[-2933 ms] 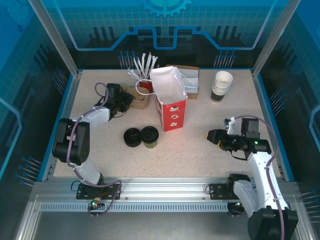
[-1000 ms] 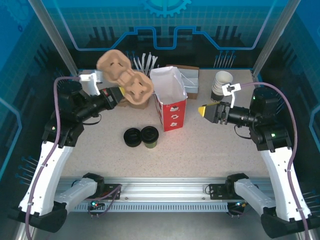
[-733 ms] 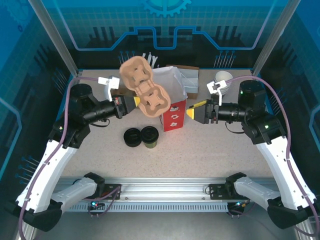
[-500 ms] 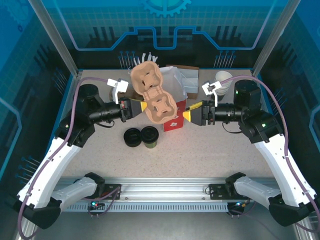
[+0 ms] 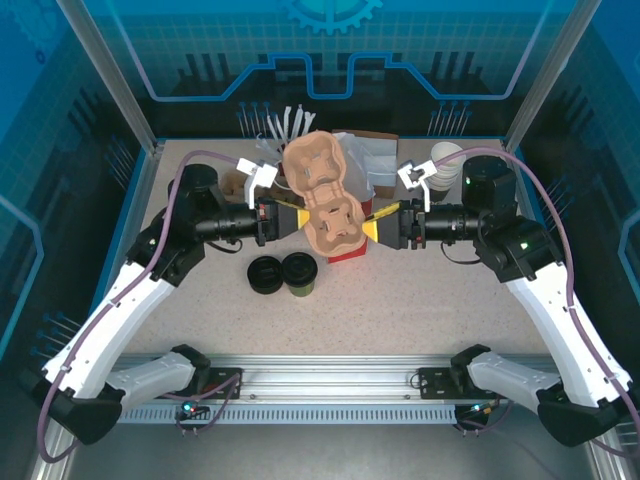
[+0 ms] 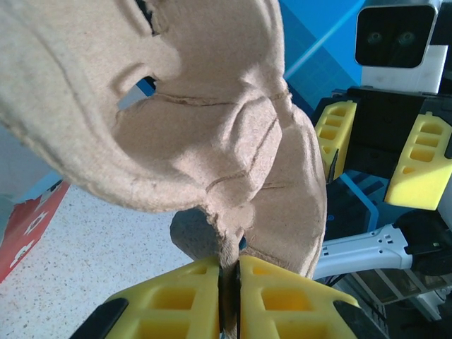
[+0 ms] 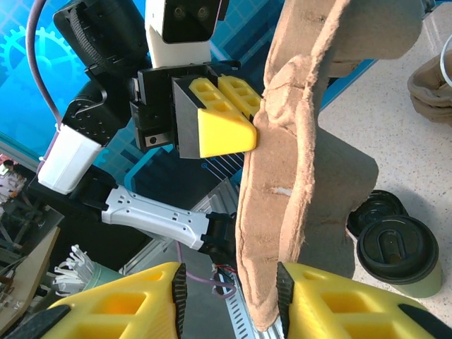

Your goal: Pack the takeout coffee

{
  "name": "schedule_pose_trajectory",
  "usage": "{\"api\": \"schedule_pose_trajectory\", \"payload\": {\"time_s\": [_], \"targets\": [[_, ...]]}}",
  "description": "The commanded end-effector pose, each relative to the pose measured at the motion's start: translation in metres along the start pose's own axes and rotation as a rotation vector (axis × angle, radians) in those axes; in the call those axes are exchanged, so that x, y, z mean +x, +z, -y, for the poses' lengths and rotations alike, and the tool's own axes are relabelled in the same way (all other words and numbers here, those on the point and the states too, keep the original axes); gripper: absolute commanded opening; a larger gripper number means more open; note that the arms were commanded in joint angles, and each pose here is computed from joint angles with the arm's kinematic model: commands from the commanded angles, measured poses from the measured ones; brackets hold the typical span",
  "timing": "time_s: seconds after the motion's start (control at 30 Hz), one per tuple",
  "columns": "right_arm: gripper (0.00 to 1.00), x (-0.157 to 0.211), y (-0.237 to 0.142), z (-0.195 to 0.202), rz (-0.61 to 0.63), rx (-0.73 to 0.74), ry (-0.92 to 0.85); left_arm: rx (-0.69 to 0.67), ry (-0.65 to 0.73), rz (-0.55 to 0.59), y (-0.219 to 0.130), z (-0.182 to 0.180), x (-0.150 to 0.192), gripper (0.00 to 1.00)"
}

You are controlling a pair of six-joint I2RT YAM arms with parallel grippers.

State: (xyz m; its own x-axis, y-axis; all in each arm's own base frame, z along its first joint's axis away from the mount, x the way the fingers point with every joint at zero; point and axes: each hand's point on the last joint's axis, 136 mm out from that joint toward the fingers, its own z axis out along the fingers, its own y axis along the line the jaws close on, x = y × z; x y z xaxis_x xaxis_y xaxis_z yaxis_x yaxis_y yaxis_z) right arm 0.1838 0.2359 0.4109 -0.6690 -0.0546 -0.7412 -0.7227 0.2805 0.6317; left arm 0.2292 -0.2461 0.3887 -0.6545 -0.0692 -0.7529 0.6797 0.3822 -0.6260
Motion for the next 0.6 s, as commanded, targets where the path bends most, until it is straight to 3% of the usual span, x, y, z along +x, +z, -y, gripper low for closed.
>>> {"api": "schedule_pose_trajectory", "payload": {"time_s": [0.0,0.27,0.57], "targets": [[0.41,-0.002,-0.001,-0.008,-0.004,-0.009,-0.029,0.052,0.049,-0.01,0.001,0.015,-0.001,0.12],[0.4,0.002,-0.002,0.001,-0.01,0.045,-0.024,0.051,0.05,-0.023,0.003,0.017,0.003,0.1],[0.47,0.008,-0.02,0.01,0.004,0.169,-0.054,0.046,0.034,-0.017,0.001,0.016,0.003,0.09]]}}
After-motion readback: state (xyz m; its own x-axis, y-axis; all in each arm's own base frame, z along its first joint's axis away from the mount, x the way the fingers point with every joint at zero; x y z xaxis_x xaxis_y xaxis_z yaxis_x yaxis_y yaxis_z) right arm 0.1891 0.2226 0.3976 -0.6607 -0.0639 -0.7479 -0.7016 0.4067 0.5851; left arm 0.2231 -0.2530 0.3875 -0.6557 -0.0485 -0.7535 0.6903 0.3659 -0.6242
